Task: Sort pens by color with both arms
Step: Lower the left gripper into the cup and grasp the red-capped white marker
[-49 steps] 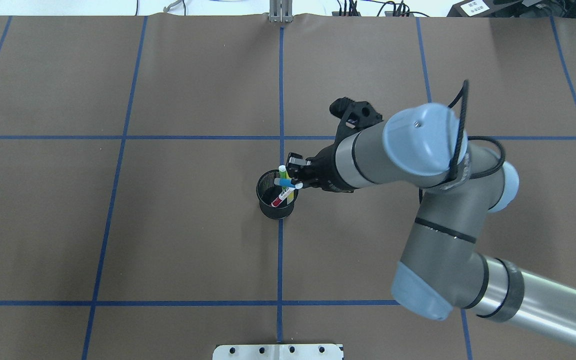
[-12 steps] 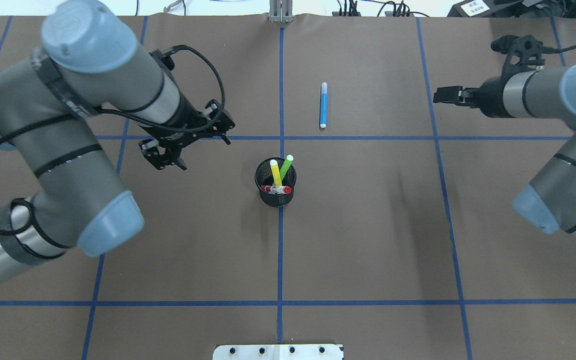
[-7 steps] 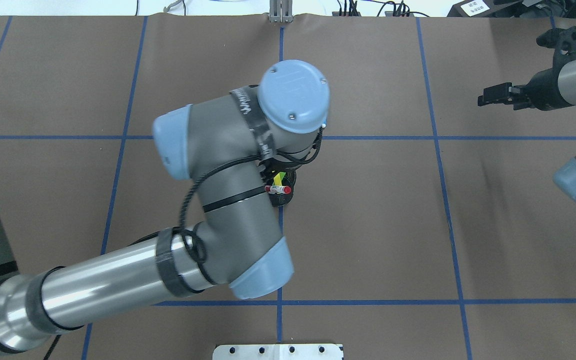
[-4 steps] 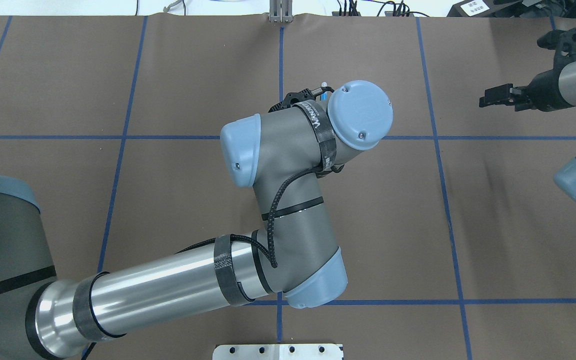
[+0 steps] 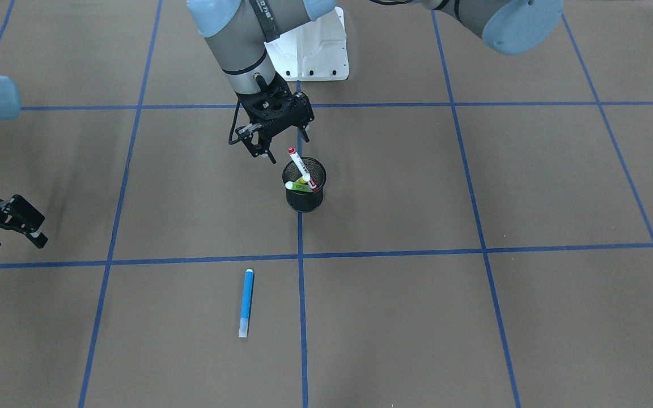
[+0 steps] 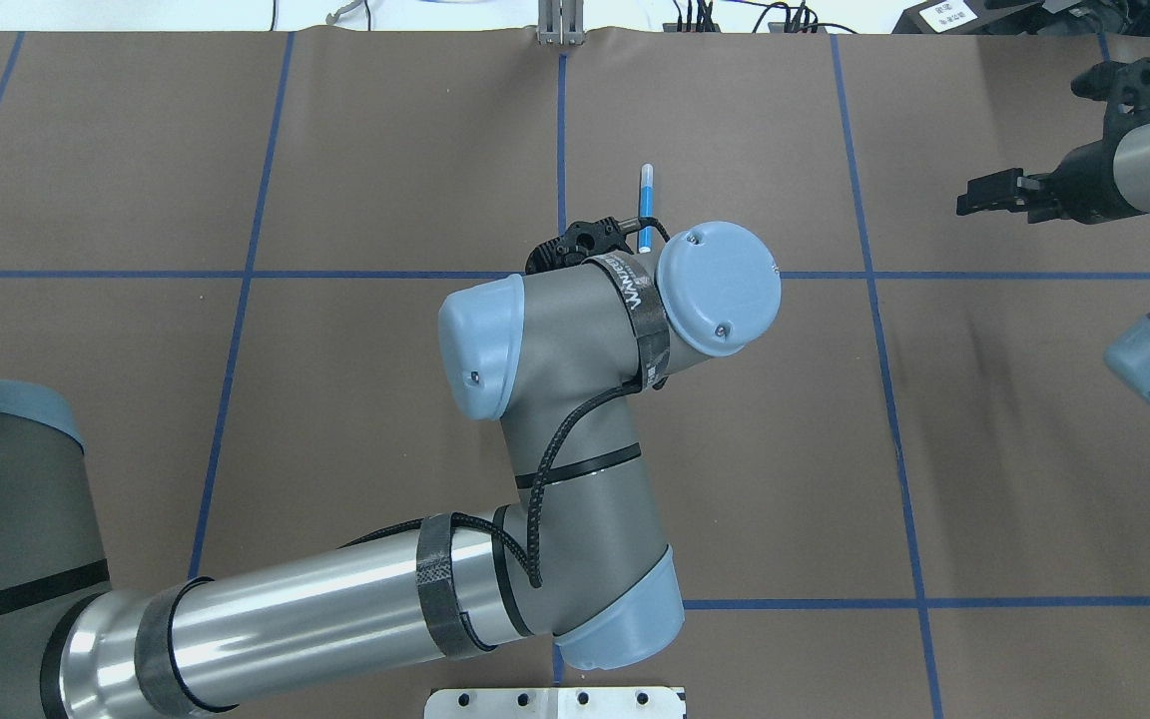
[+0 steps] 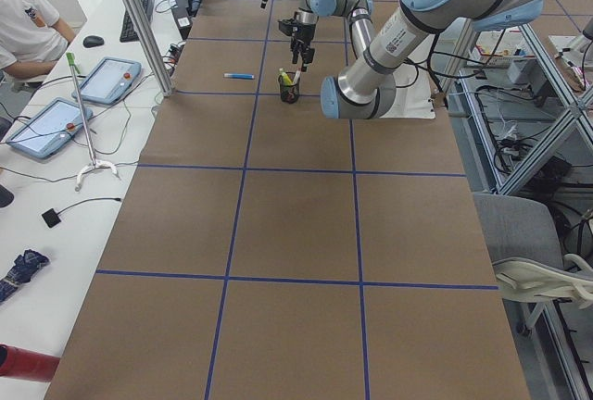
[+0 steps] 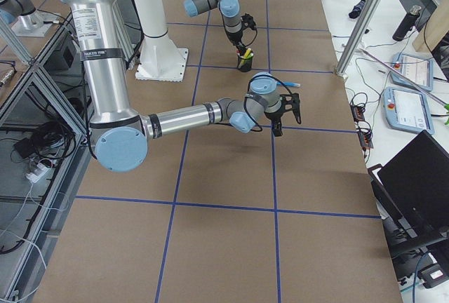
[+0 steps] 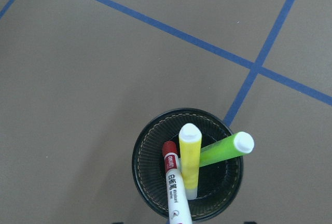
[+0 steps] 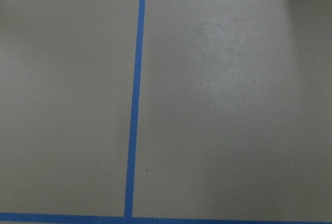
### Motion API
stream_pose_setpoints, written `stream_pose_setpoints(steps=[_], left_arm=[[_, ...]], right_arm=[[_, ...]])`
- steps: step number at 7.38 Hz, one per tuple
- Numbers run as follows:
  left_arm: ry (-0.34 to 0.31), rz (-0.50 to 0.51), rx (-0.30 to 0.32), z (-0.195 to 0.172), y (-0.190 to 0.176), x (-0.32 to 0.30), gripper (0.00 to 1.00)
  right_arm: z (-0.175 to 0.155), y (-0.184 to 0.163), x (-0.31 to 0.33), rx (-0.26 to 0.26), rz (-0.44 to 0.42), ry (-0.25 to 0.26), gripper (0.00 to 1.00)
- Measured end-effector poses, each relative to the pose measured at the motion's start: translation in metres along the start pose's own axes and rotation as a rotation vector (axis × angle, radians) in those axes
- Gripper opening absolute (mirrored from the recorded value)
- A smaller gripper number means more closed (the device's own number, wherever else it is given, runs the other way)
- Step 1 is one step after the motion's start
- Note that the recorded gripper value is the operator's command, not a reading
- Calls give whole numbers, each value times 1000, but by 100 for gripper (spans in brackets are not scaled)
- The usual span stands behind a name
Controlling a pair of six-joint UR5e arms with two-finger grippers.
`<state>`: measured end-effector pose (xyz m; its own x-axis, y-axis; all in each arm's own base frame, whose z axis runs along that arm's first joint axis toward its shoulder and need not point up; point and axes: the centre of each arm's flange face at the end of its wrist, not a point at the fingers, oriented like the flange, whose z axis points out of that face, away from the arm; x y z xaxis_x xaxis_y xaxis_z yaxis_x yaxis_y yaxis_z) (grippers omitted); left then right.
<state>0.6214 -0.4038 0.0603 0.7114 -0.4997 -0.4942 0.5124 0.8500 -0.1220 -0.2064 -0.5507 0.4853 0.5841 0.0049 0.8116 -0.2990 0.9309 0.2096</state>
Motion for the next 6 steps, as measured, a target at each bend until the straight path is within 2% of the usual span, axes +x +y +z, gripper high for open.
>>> stream_pose_setpoints(steps=[2,3,6], left_arm=[[-5,6,0,6,2,-3,73],[-6,8,0,7,3,-3,61],[-12,11,0,13,3,-5,50]], right_arm=[[0,0,0,0,0,-1,99],[-1,0,-1,1,-1,-2,99],[-3,-1,-2,5,-3,-6,99]])
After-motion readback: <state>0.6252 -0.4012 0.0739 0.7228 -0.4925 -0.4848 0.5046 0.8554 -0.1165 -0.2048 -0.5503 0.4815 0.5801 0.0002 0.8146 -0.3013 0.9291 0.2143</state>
